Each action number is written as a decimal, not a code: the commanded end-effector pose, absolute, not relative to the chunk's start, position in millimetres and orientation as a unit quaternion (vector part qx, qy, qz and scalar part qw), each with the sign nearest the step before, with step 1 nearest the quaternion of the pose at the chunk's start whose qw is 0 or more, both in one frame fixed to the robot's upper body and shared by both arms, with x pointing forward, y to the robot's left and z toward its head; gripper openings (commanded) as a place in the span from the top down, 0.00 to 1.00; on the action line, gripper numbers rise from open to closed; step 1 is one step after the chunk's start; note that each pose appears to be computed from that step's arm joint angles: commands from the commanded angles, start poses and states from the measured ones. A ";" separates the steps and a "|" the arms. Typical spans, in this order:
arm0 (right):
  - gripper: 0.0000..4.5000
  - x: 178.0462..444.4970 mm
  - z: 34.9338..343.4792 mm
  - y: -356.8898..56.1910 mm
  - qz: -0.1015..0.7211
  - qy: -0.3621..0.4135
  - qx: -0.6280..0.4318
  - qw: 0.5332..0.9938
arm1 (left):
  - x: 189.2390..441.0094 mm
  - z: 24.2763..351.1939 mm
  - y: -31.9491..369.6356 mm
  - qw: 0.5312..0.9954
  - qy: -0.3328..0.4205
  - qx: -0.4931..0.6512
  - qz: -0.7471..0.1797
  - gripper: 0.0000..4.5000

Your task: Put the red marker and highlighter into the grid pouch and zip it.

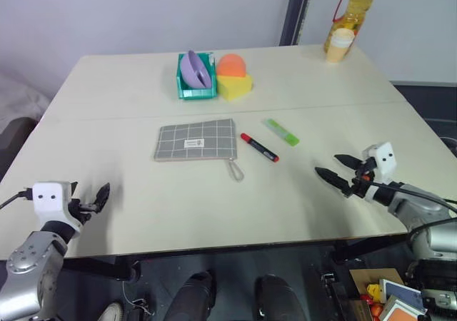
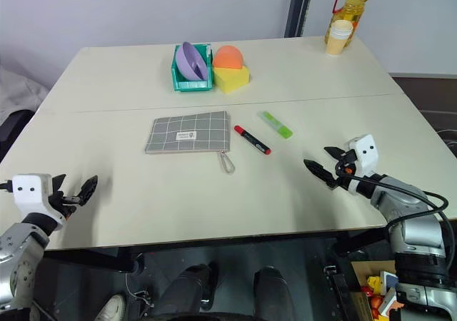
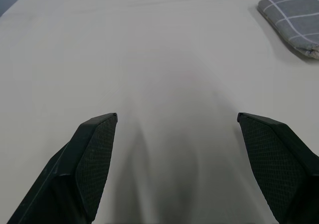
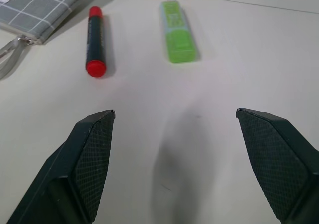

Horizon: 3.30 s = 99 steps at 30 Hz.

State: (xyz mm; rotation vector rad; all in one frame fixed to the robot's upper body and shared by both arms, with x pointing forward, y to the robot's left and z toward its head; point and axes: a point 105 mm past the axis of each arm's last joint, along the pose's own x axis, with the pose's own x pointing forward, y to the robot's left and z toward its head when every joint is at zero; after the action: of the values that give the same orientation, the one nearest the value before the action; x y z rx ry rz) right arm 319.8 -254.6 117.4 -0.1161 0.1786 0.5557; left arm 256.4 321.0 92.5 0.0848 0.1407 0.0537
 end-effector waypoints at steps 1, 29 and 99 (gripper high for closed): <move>0.10 324.3 128.6 -251.0 0.279 0.064 -0.062 0.956 | 255.4 104.5 324.5 0.996 0.054 0.056 0.042 0.08; 0.53 370.3 158.2 -72.7 0.389 0.005 -0.056 0.920 | 285.6 102.4 307.4 0.997 0.042 0.067 0.017 0.07; 1.00 399.6 149.9 -26.7 0.353 0.018 -0.098 0.931 | 383.3 123.0 238.7 0.913 -0.101 0.325 -0.227 0.99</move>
State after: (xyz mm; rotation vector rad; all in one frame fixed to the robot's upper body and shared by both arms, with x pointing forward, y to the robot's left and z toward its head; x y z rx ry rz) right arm 401.6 -30.5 119.5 -0.1636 0.1604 0.6962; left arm 382.6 230.9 103.0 0.6946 -0.1503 -0.5210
